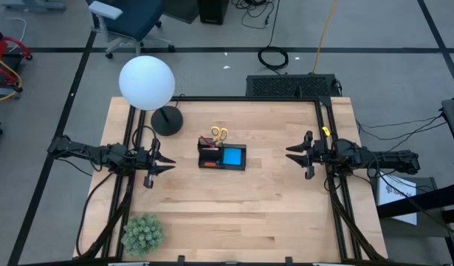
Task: Pick and place office supplies into organizer
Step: Return to Home Position
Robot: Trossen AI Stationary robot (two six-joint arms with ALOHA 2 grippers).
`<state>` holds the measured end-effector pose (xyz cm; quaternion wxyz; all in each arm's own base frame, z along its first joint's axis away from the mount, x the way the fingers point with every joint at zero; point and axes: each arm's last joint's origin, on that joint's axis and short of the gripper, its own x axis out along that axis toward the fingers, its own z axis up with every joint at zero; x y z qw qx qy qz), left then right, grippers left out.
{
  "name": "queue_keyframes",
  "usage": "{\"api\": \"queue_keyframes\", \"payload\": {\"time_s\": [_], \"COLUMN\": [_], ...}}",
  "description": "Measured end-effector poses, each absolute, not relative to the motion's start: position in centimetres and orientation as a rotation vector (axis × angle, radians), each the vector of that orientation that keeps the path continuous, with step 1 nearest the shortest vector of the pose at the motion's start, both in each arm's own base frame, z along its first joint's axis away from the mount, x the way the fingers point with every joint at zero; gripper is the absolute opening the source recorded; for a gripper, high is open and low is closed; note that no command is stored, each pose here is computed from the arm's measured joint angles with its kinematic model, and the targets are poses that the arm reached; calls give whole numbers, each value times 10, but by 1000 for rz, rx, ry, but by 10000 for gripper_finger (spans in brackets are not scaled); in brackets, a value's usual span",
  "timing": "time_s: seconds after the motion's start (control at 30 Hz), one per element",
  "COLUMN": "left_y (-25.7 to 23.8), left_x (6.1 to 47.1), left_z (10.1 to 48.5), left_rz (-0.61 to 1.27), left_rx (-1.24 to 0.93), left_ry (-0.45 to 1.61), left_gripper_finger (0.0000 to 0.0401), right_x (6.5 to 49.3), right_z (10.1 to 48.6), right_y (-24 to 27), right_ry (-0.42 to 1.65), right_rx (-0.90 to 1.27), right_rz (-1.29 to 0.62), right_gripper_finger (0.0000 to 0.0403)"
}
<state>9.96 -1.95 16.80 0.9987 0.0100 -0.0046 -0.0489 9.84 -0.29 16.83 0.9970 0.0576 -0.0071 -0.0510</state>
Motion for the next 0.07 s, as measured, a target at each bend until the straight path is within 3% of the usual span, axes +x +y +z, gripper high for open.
{"api": "queue_keyframes", "payload": {"time_s": [0.07], "left_y": [-19], "left_x": [100], "left_z": [168], "left_rz": [-98], "left_rx": [20], "left_ry": [-9], "left_gripper_finger": [81], "right_x": [98], "right_z": [168], "right_y": [-3], "right_ry": [-14], "right_rx": [116], "right_rz": [-102], "right_gripper_finger": [109]}}
